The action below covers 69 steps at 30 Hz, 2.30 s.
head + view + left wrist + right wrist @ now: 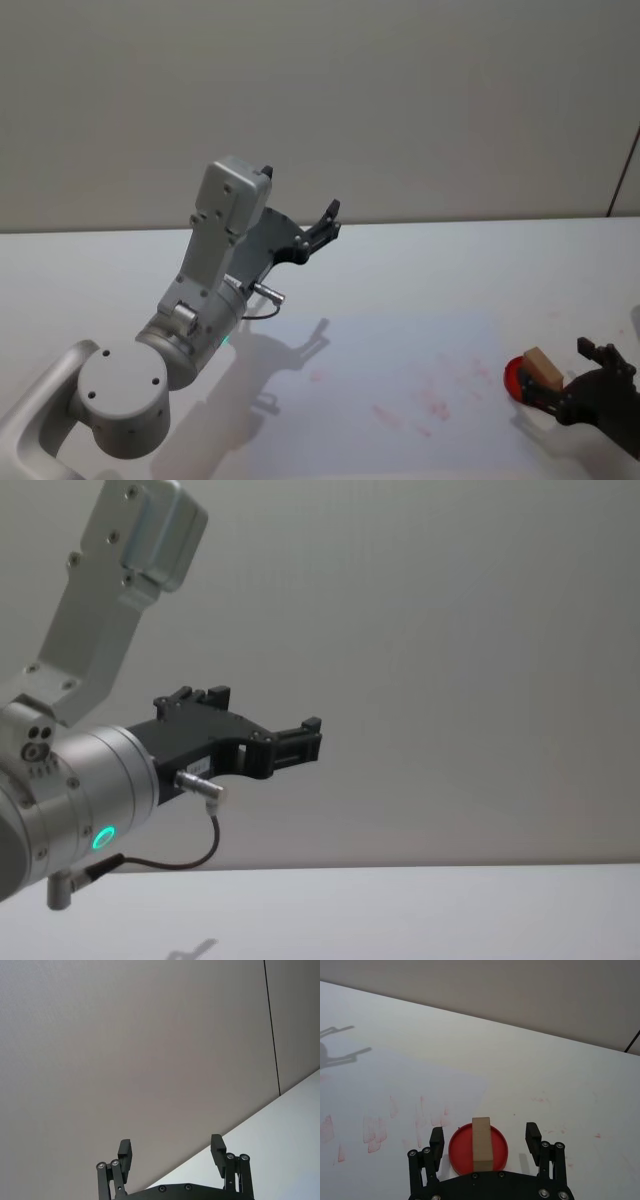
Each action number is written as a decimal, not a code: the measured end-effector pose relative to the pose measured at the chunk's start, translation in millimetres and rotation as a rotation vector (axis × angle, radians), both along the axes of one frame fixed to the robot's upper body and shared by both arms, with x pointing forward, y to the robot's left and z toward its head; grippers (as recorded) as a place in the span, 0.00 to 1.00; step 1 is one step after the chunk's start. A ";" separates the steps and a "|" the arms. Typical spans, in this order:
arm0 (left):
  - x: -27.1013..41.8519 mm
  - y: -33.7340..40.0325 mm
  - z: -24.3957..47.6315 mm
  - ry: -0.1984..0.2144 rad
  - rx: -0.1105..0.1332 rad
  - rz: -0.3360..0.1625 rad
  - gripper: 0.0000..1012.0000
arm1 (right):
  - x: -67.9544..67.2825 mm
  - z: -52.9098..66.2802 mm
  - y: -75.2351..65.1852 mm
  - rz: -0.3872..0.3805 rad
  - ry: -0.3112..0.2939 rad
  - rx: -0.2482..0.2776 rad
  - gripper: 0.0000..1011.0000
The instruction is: Use the one hand to pick up the stamp and affix it onto the A4 paper.
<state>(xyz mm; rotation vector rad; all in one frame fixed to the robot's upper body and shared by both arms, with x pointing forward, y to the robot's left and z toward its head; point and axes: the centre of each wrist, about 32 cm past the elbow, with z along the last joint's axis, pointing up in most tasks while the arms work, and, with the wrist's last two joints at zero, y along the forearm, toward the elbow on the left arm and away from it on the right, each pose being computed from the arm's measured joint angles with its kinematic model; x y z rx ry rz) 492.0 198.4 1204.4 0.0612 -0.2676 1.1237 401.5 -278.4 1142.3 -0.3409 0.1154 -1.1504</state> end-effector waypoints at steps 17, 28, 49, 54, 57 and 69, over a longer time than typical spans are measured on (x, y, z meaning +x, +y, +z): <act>0.0 0.0 0.0 0.000 0.000 0.000 0.99 | 5.1 -6.2 8.4 0.012 0.017 -0.012 0.99; 0.0 0.0 0.0 0.000 0.000 0.000 0.99 | 6.4 -8.9 9.8 0.001 0.018 -0.017 0.99; 0.0 0.0 0.0 0.000 0.000 0.000 0.99 | 6.1 -14.8 11.3 -0.015 0.017 -0.025 0.96; 0.0 0.0 0.0 0.000 0.000 0.000 0.99 | 5.6 -15.4 12.0 -0.014 0.017 -0.027 0.86; 0.0 0.0 0.0 0.000 0.000 0.000 0.99 | 5.4 -15.7 12.4 -0.014 0.019 -0.029 0.81; 0.0 0.0 0.0 0.000 0.000 0.000 0.99 | 5.1 -16.2 13.8 -0.031 0.025 -0.032 0.42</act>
